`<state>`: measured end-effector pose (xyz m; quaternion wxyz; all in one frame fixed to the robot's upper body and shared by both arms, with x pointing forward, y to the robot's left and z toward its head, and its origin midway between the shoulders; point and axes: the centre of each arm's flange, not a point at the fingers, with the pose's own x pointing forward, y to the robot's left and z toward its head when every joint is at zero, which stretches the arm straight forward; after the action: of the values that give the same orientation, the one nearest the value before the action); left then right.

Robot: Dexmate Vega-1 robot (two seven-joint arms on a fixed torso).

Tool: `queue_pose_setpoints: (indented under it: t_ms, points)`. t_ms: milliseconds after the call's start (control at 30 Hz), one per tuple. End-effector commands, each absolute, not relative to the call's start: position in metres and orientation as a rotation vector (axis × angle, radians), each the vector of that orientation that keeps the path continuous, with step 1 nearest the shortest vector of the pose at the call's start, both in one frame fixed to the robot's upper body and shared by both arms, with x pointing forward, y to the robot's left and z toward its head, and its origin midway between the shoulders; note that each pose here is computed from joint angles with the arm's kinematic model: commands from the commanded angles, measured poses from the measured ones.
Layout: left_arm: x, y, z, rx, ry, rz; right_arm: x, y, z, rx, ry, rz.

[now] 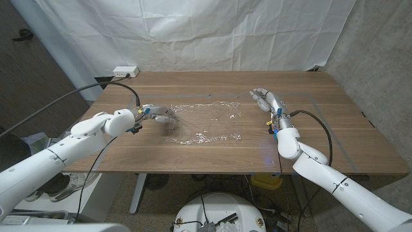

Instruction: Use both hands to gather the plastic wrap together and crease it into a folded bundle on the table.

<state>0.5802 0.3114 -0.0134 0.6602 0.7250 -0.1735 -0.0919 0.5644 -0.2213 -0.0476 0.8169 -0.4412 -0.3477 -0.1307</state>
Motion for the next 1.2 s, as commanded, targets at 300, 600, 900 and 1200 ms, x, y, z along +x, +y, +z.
queue_pose_setpoints:
  t_ms: [300, 600, 900, 1200]
  points:
    - [0.588, 0.312, -0.019, 1.66, -0.365, -0.224, 0.543, -0.204, -0.052, -1.258, -0.676, -0.341]
    - [0.59, 0.314, -0.018, 1.658, -0.367, -0.224, 0.552, -0.194, -0.057, -1.351, -0.627, -0.374]
    - [0.594, 0.316, -0.017, 1.653, -0.37, -0.228, 0.559, -0.181, -0.064, -1.406, -0.602, -0.384]
    - [0.599, 0.317, -0.015, 1.659, -0.371, -0.235, 0.566, -0.173, -0.074, -1.439, -0.575, -0.387]
